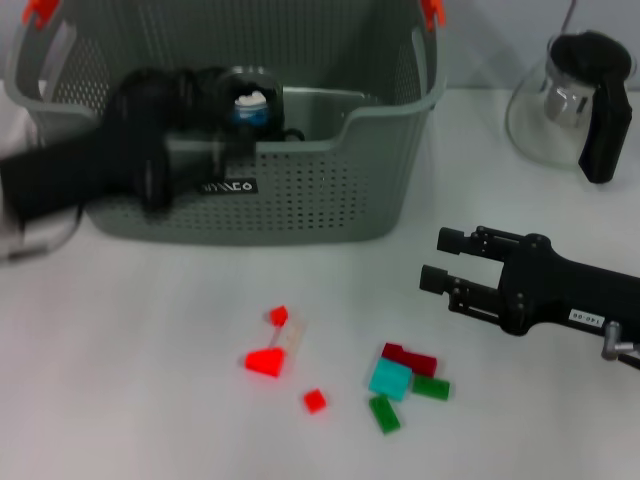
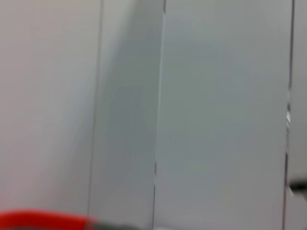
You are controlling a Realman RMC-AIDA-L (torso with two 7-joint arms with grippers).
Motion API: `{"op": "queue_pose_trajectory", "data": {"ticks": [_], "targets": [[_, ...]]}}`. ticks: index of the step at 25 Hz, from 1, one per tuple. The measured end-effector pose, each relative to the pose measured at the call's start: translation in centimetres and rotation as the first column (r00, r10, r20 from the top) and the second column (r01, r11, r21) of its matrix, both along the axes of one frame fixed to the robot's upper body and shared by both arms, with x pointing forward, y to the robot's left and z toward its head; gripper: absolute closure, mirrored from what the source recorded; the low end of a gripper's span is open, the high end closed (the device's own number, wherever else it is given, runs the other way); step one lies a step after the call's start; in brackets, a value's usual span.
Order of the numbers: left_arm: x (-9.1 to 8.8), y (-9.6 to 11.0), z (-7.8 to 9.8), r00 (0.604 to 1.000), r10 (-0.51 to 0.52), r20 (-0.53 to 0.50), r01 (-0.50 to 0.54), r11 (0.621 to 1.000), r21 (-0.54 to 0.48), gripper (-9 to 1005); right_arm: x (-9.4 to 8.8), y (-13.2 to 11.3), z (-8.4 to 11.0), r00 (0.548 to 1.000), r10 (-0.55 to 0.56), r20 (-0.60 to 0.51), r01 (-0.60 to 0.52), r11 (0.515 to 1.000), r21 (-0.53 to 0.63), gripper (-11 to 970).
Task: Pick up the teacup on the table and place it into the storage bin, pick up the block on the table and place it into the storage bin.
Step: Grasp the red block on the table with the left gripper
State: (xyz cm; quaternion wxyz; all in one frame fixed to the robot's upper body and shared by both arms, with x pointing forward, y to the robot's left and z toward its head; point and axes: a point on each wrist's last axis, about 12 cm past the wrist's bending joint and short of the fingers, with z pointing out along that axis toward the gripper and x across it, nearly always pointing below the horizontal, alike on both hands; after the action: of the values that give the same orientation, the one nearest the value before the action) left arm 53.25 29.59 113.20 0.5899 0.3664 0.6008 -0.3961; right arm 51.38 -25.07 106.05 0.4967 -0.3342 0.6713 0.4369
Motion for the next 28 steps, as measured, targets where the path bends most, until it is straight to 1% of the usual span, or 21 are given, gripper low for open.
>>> {"op": "queue_pose_trajectory", "data": {"ticks": [2,6,7,8,10,13,17,23,28], "targets": [[-1.8,0.4,-2.0,1.000,-0.004,-0.002,0.004,0.999,0.046,440,0.0,0.0,0.0,1.000,-0.001,0.000,0.001,1.000,0.002,334],[-4.8,0.4,-5.1,0.999,-0.012,-0.037,0.017,0.989,0.144,443,-0.1,0.0,-0.1,1.000,-0.003,-0.003,0.003,1.000,0.002,333],[-5.8,0.5,-6.2,0.998,-0.019,-0.052,0.029,0.980,0.195,443,-0.2,-0.1,-0.1,1.000,-0.003,-0.005,0.003,1.000,0.002,333],[-5.8,0.5,-6.2,0.998,-0.019,-0.052,0.029,0.980,0.195,443,-0.2,-0.1,-0.1,1.000,-0.002,-0.006,0.002,1.000,0.002,333],[-6.2,0.6,-7.1,0.997,-0.029,-0.078,0.048,0.967,0.252,444,-0.3,-0.1,-0.2,1.000,-0.002,-0.008,0.002,1.000,0.002,333],[-6.2,0.2,-8.3,0.991,-0.047,-0.126,0.086,0.943,0.323,445,-0.3,-0.1,-0.2,1.000,-0.005,-0.012,0.005,1.000,0.003,333],[-5.3,-1.2,-9.7,0.985,-0.058,-0.165,0.118,0.916,0.384,446,-0.5,-0.2,-0.4,1.000,-0.010,-0.021,0.010,1.000,0.006,333],[-4.5,-2.6,-10.9,0.983,-0.047,-0.178,0.123,0.889,0.441,448,-0.5,-0.2,-0.4,1.000,-0.010,-0.021,0.010,1.000,0.007,333],[-4.1,-3.2,-11.5,0.987,-0.050,-0.151,0.115,0.879,0.463,449,-0.4,-0.3,-0.4,1.000,-0.011,-0.021,0.011,1.000,0.005,333]]}}
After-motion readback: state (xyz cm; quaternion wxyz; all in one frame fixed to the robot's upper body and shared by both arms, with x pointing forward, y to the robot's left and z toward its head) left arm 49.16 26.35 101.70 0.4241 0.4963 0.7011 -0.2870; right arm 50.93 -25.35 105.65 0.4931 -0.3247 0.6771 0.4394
